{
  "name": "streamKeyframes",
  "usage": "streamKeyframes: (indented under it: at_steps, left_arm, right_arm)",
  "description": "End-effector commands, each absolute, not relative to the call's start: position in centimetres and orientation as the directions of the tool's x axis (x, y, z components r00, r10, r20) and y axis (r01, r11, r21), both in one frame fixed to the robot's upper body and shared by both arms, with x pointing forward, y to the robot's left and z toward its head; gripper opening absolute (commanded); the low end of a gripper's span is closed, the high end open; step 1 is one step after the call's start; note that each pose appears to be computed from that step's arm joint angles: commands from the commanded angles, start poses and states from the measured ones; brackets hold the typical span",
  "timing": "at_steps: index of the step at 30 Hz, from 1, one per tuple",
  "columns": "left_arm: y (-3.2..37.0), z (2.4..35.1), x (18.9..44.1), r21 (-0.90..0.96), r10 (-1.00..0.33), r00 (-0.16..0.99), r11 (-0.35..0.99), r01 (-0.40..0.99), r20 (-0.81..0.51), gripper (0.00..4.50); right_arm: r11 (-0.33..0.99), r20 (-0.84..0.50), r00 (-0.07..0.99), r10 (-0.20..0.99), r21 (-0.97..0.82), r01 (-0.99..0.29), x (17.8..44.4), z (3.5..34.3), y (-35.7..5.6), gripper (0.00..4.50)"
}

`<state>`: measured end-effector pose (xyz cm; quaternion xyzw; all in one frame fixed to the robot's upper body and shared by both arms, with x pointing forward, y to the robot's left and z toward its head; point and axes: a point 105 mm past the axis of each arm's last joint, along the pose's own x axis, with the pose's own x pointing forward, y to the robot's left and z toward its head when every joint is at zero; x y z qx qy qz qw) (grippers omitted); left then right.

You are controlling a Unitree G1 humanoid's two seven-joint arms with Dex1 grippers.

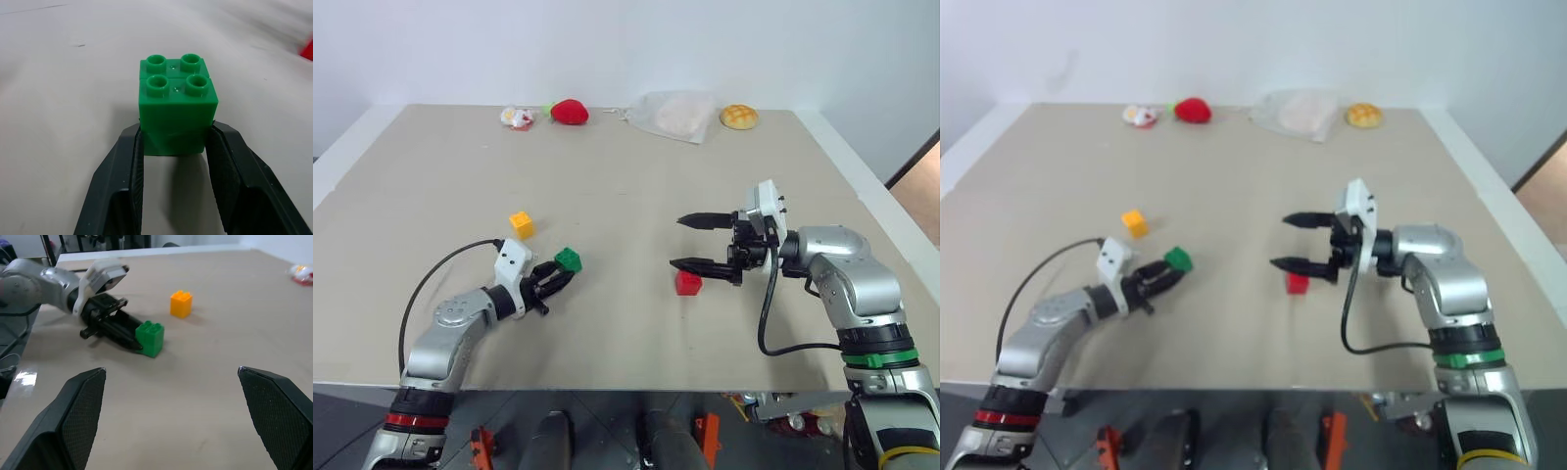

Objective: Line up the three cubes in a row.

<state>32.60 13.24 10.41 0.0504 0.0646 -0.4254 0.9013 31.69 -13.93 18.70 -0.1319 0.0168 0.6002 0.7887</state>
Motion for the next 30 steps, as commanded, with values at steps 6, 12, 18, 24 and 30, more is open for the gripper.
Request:
streamKeyframes:
  at_steps: [6,12,18,24,30]
  left_arm:
    - [9.9,12.7,32.2,0.191,-0.939,0.255,0.213,0.958,-0.230,1.27]
    - [8.0,13.1,33.0,0.159,-0.971,0.120,0.088,0.983,-0.208,1.27]
    - [6.2,12.1,34.3,0.172,-0.971,0.084,0.045,0.984,-0.224,1.27]
    - [4.7,11.5,34.5,0.240,-0.965,0.048,-0.016,0.971,-0.256,1.27]
    - [4.2,11.3,34.8,0.254,-0.966,0.049,-0.018,0.967,-0.255,1.27]
  right_arm:
    - [0.299,-0.252,0.345,0.904,-0.202,-0.932,31.9,18.2,-17.2,4.50]
    - [0.347,-0.250,0.393,0.885,-0.208,-0.915,31.4,18.2,-18.2,4.50]
    - [0.383,-0.240,0.430,0.870,-0.219,-0.897,30.7,18.6,-18.7,4.50]
    - [0.405,-0.232,0.453,0.861,-0.228,-0.886,30.5,19.1,-18.9,4.50]
    - [0.411,-0.224,0.458,0.860,-0.229,-0.883,30.5,19.2,-18.7,4.50]
